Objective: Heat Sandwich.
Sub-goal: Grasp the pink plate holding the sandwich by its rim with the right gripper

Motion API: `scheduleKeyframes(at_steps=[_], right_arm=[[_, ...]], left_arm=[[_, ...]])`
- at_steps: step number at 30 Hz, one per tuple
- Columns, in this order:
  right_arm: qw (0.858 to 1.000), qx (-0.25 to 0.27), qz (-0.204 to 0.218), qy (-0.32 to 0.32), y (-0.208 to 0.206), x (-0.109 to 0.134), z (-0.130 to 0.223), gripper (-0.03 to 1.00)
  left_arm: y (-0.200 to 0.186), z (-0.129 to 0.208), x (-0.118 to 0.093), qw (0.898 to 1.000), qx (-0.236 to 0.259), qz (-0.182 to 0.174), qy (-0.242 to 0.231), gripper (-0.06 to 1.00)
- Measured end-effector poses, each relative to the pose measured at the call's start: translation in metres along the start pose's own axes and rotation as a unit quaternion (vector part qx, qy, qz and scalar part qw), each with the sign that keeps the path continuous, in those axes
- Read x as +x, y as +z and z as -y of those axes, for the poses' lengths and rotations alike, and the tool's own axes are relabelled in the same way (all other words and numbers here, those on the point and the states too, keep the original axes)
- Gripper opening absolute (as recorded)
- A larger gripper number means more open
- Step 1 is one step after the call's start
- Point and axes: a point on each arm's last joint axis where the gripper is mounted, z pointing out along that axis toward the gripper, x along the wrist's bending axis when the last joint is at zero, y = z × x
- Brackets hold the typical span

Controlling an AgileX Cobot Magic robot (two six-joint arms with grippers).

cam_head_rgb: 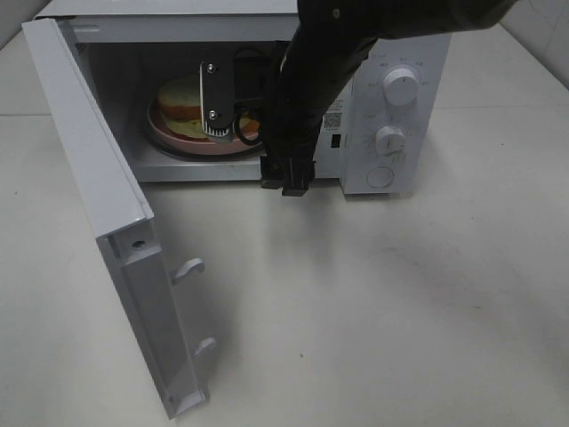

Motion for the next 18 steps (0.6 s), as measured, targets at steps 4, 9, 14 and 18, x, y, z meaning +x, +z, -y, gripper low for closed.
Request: scheduleKeyframes(at_steps=[4, 9, 14, 18], right_arm=[[1.000, -0.002, 0.000, 0.002, 0.008, -0.003, -0.003, 0.80], [1.000, -0.005, 0.001, 0.005, 0.024, -0.009, -0.009, 0.79], [1.000, -0.013, 0.014, 0.006, 0.038, -0.020, -0.016, 0.78], [1.000, -0.018, 0.022, 0.006, 0.047, -0.026, -0.020, 0.77]], left_arm=[[0.000, 0.000, 0.000, 1.000, 0.000, 0.000, 0.000, 0.97], [0.000, 0.000, 0.000, 1.000, 0.000, 0.000, 0.000, 0.97], [0.000, 0.000, 0.000, 1.000, 0.000, 0.000, 0.000, 0.97], [0.000, 0.000, 0.000, 1.000, 0.000, 0.000, 0.000, 0.97]])
